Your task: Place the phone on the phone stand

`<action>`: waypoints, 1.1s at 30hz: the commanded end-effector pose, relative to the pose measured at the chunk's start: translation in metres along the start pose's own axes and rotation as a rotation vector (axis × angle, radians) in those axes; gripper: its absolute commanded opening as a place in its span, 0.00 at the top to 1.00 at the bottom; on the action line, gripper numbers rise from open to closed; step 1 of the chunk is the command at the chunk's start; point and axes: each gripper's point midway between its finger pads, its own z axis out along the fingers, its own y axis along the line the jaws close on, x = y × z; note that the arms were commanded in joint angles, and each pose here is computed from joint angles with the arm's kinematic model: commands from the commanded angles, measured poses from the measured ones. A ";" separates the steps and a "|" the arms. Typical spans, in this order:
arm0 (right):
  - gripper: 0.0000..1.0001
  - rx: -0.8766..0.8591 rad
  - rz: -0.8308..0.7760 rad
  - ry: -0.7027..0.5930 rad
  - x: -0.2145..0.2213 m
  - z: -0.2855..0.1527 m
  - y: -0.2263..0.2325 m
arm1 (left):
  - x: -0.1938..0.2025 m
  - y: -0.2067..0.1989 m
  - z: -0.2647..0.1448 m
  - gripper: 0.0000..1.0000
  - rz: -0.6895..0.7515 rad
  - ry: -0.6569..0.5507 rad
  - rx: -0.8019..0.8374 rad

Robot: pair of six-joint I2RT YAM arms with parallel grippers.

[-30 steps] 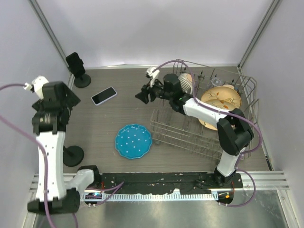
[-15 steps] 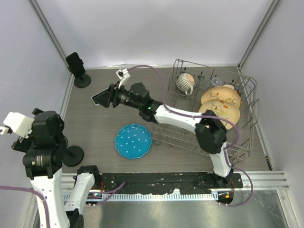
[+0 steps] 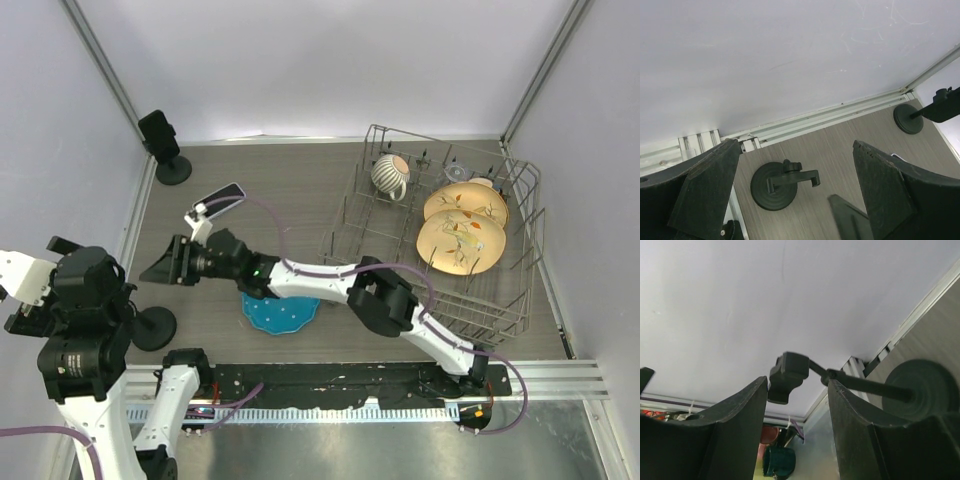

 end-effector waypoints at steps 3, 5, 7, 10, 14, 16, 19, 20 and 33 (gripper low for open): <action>0.43 -0.027 0.037 0.001 0.030 0.023 0.032 | -0.003 -0.001 0.000 0.01 0.040 -0.023 0.025; 0.42 -0.033 0.057 -0.013 0.029 0.030 0.030 | -0.004 0.000 -0.002 0.02 0.049 -0.023 0.037; 0.42 -0.069 0.078 -0.018 0.026 0.034 0.039 | -0.008 -0.001 -0.004 0.03 0.040 -0.025 0.053; 0.41 -0.087 0.083 -0.007 0.032 0.040 0.040 | -0.016 0.000 -0.007 0.03 0.042 -0.040 0.058; 0.40 -0.112 0.086 -0.007 0.032 0.045 0.044 | -0.023 0.004 -0.011 0.04 0.036 -0.054 0.069; 0.39 -0.104 0.082 -0.009 0.032 0.048 0.044 | -0.024 0.004 -0.011 0.04 0.044 -0.060 0.071; 0.39 -0.099 0.074 -0.021 0.029 0.053 0.043 | -0.027 0.008 -0.011 0.04 0.054 -0.072 0.059; 0.39 -0.096 0.073 -0.024 0.028 0.054 0.043 | -0.027 0.009 -0.011 0.04 0.053 -0.074 0.060; 0.99 -0.092 -0.065 -0.098 0.000 0.040 0.081 | -0.030 0.013 -0.013 0.04 0.042 -0.088 0.065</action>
